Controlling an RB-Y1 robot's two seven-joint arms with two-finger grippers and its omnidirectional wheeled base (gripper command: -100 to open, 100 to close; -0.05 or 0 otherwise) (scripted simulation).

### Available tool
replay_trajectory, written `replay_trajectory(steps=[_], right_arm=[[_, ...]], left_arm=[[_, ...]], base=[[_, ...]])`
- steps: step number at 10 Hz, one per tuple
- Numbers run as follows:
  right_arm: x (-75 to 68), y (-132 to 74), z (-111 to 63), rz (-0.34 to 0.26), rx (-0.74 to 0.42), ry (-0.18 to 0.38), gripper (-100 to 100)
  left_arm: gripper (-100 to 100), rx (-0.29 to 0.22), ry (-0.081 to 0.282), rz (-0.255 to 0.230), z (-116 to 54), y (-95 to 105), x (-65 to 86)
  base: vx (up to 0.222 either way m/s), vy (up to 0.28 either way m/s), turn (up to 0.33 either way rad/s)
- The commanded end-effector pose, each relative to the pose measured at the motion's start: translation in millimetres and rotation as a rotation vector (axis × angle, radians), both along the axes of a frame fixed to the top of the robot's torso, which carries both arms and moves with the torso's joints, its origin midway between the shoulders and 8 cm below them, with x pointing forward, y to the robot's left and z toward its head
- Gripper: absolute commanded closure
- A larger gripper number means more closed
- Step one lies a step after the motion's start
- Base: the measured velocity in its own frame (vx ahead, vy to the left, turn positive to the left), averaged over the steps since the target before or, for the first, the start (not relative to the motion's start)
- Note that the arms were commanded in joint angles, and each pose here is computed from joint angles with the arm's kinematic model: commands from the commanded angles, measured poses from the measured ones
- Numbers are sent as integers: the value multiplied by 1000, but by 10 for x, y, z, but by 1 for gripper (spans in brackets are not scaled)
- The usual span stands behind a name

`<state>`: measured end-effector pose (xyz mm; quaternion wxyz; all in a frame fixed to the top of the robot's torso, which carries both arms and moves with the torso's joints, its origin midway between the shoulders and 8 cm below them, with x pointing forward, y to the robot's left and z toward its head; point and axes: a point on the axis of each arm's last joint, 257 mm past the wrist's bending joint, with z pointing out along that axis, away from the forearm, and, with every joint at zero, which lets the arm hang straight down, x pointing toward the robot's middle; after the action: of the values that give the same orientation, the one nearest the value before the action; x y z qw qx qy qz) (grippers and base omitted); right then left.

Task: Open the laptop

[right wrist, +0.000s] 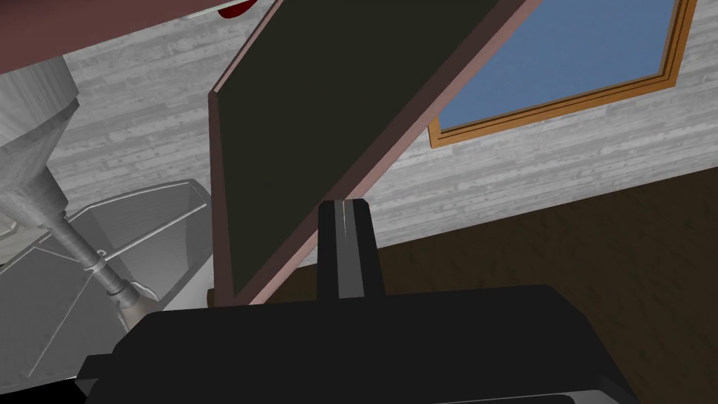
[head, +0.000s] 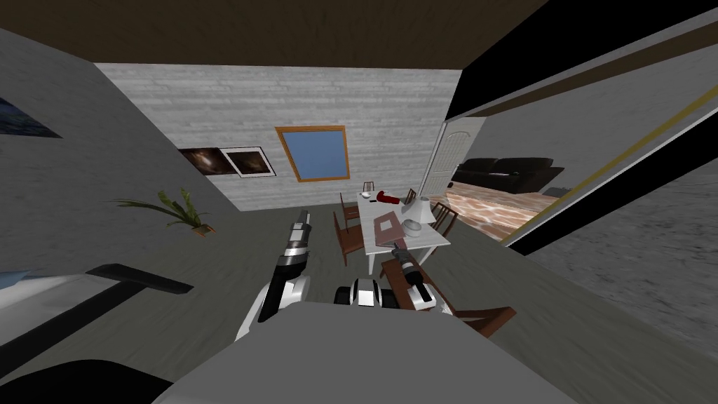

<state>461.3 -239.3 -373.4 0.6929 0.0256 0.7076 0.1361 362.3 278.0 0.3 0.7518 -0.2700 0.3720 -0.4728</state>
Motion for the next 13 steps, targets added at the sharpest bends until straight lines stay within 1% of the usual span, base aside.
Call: replay_trajectory(steps=[1,2,3,4,5,6,13], right_arm=[[0,0,0,0,0,0,100],[-96,88,-87,-8,80,12,100],[-135,123,-120,-11,111,17,100],[-135,123,-120,-11,111,17,100],[47,85,-25,-9,104,18,-100],[47,85,-25,-9,104,18,-100],[643,-18,369,-12,103,17,-100]], left_arm=[[0,0,0,0,0,0,0],[0,0,0,0,0,0,0],[0,0,0,0,0,0,0],[0,0,0,0,0,0,0],[0,0,0,0,0,0,0],[0,0,0,0,0,0,0],[0,0,0,0,0,0,0]], base=[[0,0,0],[11,4,-34],[0,0,0],[0,0,0],[-65,16,7],[-78,9,-1],[-84,13,2]])
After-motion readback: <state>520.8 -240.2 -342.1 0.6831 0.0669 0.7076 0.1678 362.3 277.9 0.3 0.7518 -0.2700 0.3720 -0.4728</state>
